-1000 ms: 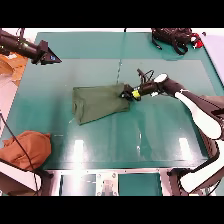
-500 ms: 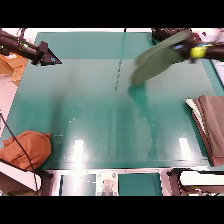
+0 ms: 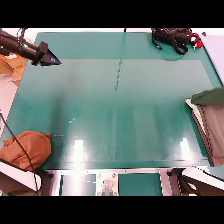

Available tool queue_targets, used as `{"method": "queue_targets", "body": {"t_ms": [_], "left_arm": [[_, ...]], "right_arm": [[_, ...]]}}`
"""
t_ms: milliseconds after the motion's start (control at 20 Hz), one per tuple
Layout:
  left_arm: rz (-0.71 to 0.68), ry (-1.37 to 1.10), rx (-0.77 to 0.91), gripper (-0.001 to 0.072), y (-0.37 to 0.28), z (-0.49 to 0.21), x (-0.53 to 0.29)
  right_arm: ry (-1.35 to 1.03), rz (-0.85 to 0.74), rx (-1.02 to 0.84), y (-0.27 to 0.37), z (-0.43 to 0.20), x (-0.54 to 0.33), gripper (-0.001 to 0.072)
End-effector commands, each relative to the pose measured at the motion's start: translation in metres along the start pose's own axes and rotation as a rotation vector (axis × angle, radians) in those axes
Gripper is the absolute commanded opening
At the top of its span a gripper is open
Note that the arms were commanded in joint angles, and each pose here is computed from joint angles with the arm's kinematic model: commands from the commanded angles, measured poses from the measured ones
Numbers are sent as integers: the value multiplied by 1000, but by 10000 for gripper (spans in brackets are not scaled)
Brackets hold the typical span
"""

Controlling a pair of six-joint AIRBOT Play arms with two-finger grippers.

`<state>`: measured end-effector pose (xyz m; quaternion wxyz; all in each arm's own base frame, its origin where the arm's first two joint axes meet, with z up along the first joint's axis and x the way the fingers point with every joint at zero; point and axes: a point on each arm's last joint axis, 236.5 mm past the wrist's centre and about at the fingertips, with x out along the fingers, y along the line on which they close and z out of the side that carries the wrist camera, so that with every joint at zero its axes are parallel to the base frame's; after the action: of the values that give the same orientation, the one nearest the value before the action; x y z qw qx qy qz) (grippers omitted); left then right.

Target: Fold the shirts.

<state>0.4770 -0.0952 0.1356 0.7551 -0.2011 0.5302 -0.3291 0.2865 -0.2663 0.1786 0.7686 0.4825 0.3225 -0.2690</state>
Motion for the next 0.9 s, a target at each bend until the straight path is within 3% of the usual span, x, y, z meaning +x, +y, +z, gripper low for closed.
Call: {"method": "queue_targets", "body": {"t_ms": [0, 200, 250, 300, 350, 450, 550, 600, 650, 700, 850], "left_arm": [[-1, 3, 0, 23, 0, -1, 0], [-6, 25, 1, 23, -1, -6, 0], [-9, 36, 9, 22, -2, -9, 0], [-12, 46, 18, 23, -3, -11, -1], [-18, 57, 35, 22, -4, -14, -1], [-22, 56, 39, 21, -7, -14, -2], [-11, 19, 60, 21, -17, -9, -12], [-2, -12, 76, 20, -27, -6, -21], [8, -30, 85, 21, -34, -5, -28], [41, -45, 92, 20, -40, -7, -38], [182, -69, 77, 20, -41, -28, -64]], "right_arm": [[-9, -308, 170, -109, -27, -30, 20], [140, -543, 250, -195, -92, -14, 21], [195, -606, 245, -216, -109, -11, 105], [245, -647, 248, -230, -125, -8, 480], [295, -663, 256, -237, -137, -4, 683], [336, -648, 275, -230, -142, -4, 682], [270, -509, 227, -184, -115, 6, 659], [216, -417, 163, -148, -95, 14, 498], [177, -322, 72, -109, -82, 21, 148], [152, -225, -30, -67, -76, 29, 24], [201, -31, -287, 35, -114, 51, 20]]}}
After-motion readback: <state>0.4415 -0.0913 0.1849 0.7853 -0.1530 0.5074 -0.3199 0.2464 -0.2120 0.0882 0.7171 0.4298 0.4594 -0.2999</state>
